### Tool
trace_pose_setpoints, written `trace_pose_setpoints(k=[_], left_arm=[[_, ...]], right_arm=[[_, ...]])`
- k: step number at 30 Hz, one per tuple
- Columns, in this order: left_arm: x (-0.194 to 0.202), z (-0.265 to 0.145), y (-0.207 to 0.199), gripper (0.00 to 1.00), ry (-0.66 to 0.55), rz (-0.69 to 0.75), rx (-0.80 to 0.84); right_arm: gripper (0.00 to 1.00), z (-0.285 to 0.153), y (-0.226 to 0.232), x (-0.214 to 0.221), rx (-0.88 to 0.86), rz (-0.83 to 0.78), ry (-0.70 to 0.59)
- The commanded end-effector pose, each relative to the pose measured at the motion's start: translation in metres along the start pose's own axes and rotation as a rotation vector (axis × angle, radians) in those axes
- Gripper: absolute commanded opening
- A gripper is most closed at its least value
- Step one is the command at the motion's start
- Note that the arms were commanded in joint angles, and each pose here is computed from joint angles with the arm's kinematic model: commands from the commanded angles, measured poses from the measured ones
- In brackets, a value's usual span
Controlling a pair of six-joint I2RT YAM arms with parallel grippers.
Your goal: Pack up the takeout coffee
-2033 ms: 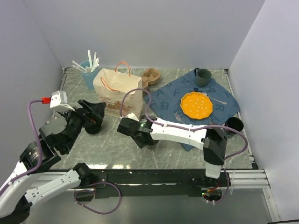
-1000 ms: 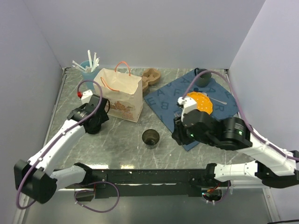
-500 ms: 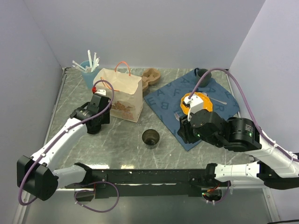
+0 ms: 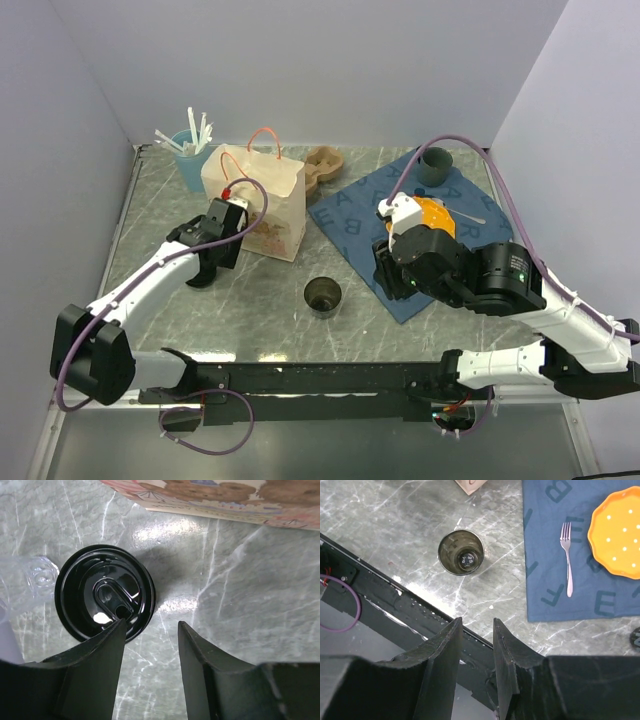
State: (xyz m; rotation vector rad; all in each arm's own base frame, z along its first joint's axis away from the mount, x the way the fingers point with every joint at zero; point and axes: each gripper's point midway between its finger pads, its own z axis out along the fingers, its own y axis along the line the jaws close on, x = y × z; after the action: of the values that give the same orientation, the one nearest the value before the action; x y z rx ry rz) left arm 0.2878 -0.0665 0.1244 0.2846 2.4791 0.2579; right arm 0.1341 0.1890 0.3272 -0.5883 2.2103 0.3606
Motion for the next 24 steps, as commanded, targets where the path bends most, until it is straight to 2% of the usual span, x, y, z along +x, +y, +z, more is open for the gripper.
trace_pose_setpoints(k=[1,18,24], left_arm=[[-0.009,0.008,0.007,0.51,-0.035,0.062,-0.036],[0.006,0.023,0.009,0.44,0.006,0.150,-0.061],[0.001,0.022,0.010,0.40,-0.015,0.145,-0.063]], right_arm=[[0.39,-0.009,-0.007,-0.007,0.018,0.016,-0.037],[0.39,-0.005,-0.005,-0.005,0.028,0.028,-0.019],[0.39,-0.003,-0.004,-0.008,0.035,0.010,-0.018]])
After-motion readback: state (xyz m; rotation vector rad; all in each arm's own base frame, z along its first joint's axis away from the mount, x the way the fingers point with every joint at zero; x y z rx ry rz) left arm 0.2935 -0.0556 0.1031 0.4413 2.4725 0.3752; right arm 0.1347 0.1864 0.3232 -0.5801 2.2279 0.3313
